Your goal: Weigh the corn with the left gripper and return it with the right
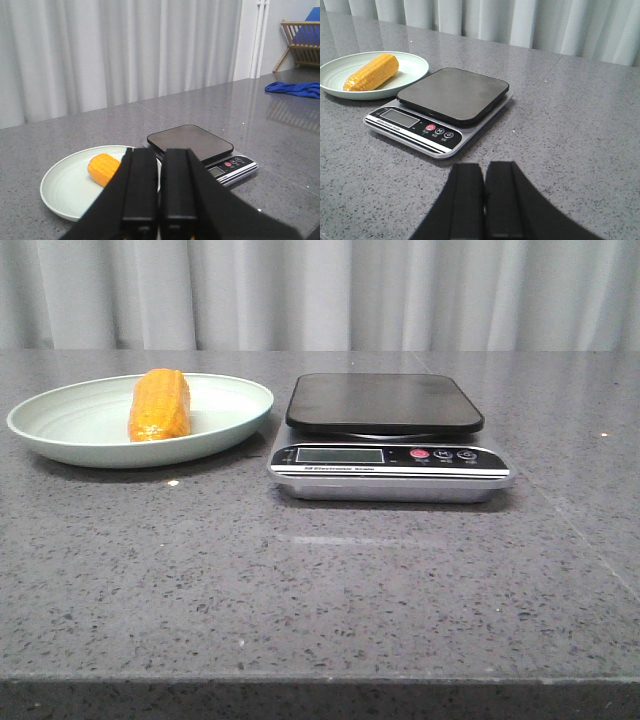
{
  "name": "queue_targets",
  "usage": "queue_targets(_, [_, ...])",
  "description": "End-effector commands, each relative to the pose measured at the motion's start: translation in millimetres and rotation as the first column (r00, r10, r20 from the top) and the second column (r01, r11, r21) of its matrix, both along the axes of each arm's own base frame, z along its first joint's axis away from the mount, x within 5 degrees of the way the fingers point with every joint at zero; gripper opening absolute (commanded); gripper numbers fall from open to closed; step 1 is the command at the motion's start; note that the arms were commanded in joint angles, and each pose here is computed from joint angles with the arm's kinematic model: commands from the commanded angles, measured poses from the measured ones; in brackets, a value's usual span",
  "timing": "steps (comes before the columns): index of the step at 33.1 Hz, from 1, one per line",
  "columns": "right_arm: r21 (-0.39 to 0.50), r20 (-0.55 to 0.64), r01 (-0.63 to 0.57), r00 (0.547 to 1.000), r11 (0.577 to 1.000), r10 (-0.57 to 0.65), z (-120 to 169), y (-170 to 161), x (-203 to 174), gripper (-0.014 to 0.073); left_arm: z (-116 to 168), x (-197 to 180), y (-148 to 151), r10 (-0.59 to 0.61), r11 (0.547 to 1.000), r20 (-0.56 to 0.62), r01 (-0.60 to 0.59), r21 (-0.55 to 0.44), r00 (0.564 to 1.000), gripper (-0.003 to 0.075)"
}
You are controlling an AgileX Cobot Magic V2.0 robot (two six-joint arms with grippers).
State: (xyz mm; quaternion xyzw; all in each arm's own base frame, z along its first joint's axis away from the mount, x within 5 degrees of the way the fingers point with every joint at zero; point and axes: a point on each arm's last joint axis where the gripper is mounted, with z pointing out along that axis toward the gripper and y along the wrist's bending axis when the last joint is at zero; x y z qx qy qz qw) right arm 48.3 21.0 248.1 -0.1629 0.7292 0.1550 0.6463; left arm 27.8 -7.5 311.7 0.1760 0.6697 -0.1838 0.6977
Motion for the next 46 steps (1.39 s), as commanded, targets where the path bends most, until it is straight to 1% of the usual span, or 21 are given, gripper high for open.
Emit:
queue_targets(1, [0.025, 0.097, -0.006, 0.995, 1.000, 0.004, 15, 1, 0, 0.0150, 12, -1, -1, -0.022, 0.999, 0.076, 0.025, -0.036, 0.997, 0.0127])
queue_targets(4, [0.025, 0.097, -0.006, 0.995, 1.000, 0.004, 15, 1, 0, 0.0150, 8, 0, -3, -0.021, 0.999, 0.055, 0.024, -0.044, 0.998, 0.0127])
queue_targets(7, [0.025, 0.097, -0.006, 0.995, 1.000, 0.004, 15, 1, 0, 0.0150, -1, 2, -6, -0.012, 0.995, -0.016, 0.010, -0.103, 1.000, 0.0127])
queue_targets(10, [0.025, 0.097, -0.006, 0.995, 1.000, 0.004, 15, 1, 0, 0.0150, -12, 7, -5, 0.082, 0.994, -0.035, -0.085, -0.067, 0.996, 0.0127])
queue_targets(14, [0.025, 0.097, -0.006, 0.995, 1.000, 0.004, 15, 1, 0, 0.0150, -26, 14, -2, 0.229, 0.970, -0.036, -0.231, -0.073, 0.973, 0.0127])
queue_targets(18, [0.025, 0.097, -0.006, 0.995, 1.000, 0.004, 15, 1, 0, 0.0150, -40, 21, 3, 0.385, 0.920, -0.010, -0.384, -0.081, 0.923, 0.0127])
queue_targets(22, [0.025, 0.097, -0.006, 0.995, 1.000, 0.004, 15, 1, 0, 0.0150, -58, 25, 11, 0.528, 0.849, 0.016, -0.527, -0.044, 0.849, 0.0127])
queue_targets(24, [0.025, 0.097, -0.006, 0.995, 1.000, 0.004, 15, 1, 0, 0.0150, -67, 25, 13, 0.572, 0.821, 0.027, -0.571, -0.021, 0.820, 0.0127])
queue_targets(26, [0.025, 0.097, -0.006, 0.995, 1.000, 0.004, 15, 1, 0, 0.0150, -73, 24, 15, 0.606, 0.795, 0.035, -0.606, -0.020, 0.795, 0.0127])
queue_targets(30, [0.025, 0.097, -0.006, 0.995, 1.000, 0.004, 15, 1, 0, 0.0150, -85, 23, 17, 0.645, 0.764, 0.057, -0.642, -0.058, 0.762, 0.0127])
queue_targets(33, [0.025, 0.097, -0.006, 0.995, 1.000, 0.004, 15, 1, 0, 0.0150, -94, 25, 18, 0.650, 0.760, 0.089, -0.645, -0.085, 0.755, 0.0127])
queue_targets(38, [0.025, 0.096, -0.006, 0.995, 1.000, 0.003, 15, 1, 0, 0.0150, -97, 25, 18, 0.650, 0.759, 0.068, -0.646, -0.079, 0.757, 0.0127])
queue_targets(46, [0.025, 0.096, -0.006, 0.995, 1.000, 0.003, 15, 1, 0, 0.0150, -97, 26, 14, 0.600, 0.800, 0.080, -0.597, -0.053, 0.796, 0.0127])
